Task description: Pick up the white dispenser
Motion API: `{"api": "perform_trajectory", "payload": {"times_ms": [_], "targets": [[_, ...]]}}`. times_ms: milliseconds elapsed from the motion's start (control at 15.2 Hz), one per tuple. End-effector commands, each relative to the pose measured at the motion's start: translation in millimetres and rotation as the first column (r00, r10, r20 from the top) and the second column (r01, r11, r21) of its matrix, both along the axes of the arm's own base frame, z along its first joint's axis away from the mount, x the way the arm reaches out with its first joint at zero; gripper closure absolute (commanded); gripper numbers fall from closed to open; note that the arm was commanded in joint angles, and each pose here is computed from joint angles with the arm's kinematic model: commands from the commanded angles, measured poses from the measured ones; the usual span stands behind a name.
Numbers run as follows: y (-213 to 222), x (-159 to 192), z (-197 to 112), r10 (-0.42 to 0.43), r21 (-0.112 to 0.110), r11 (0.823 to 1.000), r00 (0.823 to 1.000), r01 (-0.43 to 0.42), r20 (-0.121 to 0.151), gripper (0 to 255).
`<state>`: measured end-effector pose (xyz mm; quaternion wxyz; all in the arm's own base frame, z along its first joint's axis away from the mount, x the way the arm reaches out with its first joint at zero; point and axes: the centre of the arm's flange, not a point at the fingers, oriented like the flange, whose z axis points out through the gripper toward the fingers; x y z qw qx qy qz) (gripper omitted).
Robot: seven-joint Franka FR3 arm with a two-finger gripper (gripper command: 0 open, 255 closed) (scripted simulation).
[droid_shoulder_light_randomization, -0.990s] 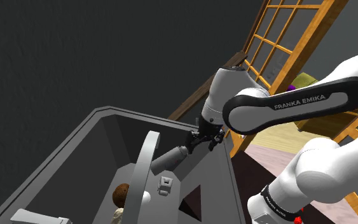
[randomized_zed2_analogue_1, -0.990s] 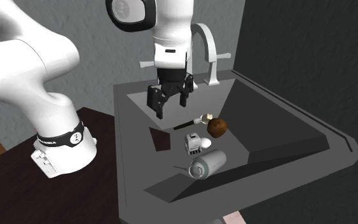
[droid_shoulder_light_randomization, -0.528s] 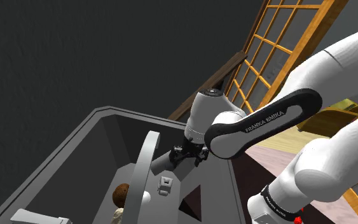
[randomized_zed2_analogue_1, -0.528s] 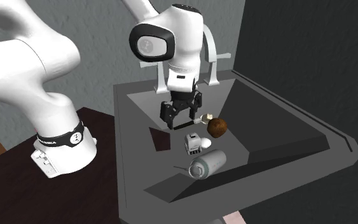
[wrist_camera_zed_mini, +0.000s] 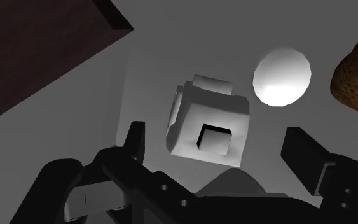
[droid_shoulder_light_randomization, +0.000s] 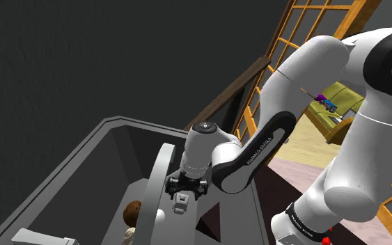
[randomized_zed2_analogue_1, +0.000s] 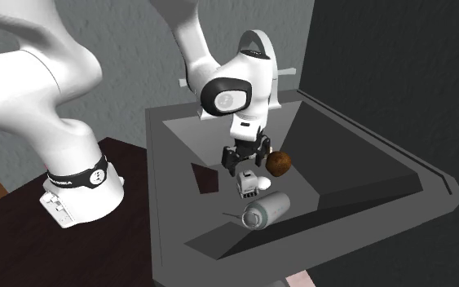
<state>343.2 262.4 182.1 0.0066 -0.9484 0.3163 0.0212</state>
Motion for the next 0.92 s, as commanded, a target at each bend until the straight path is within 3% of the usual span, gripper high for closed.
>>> {"api": "perform_trajectory", "payload": {"times_ms": [0, 462, 528, 858], "targets": [[3, 2, -15, -0.009, -0.001, 1.000, 1.000, 0.009, 0.001, 0], [3, 2, -44, -0.009, -0.001, 1.000, 1.000, 0.009, 0.001, 0], [3, 3, -44, -0.009, -0.001, 1.000, 1.000, 0.009, 0.001, 255], [3, 2, -44, -0.009, -0.001, 1.000, 1.000, 0.009, 0.001, 255]]}}
